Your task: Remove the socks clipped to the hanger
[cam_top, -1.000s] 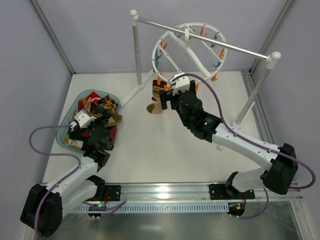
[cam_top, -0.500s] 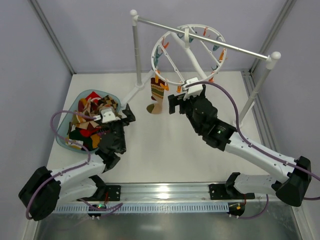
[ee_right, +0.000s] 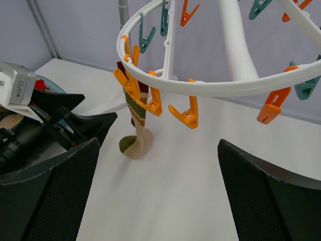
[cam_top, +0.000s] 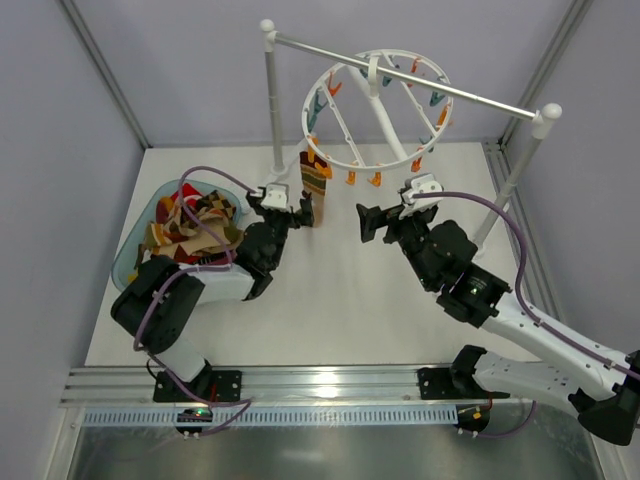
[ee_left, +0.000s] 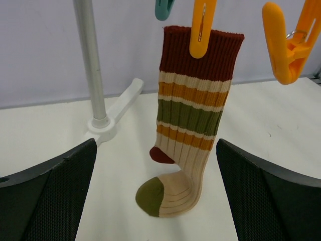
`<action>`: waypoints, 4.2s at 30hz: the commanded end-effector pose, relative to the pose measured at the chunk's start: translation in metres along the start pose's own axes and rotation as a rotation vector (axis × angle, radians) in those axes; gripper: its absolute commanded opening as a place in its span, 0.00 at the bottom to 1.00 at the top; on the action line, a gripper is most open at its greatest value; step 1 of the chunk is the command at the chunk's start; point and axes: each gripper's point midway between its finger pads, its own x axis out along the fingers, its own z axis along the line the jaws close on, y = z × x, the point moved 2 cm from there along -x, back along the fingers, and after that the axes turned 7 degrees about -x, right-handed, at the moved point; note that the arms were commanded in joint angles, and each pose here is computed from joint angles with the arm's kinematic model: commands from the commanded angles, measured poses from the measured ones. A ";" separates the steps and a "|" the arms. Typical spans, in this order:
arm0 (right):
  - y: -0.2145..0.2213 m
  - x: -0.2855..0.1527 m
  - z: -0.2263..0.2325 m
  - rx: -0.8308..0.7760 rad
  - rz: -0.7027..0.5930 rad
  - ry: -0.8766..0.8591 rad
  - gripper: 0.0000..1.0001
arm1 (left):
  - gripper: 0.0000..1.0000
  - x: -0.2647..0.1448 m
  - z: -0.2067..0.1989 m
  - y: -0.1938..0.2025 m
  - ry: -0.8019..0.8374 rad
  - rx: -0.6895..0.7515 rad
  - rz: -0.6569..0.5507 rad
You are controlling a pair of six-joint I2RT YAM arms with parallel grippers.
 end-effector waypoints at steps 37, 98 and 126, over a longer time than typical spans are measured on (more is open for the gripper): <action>-0.015 -0.015 -0.009 0.038 -0.082 -0.010 1.00 | 0.00 0.090 -0.036 0.028 0.349 -0.264 -0.155; -0.002 0.040 0.021 -0.017 0.072 0.051 0.91 | 0.00 -0.099 -0.222 -0.022 0.673 -0.060 -0.116; 0.003 0.053 0.001 -0.093 0.121 0.305 0.23 | 0.00 -0.112 -0.237 -0.021 0.703 -0.019 -0.114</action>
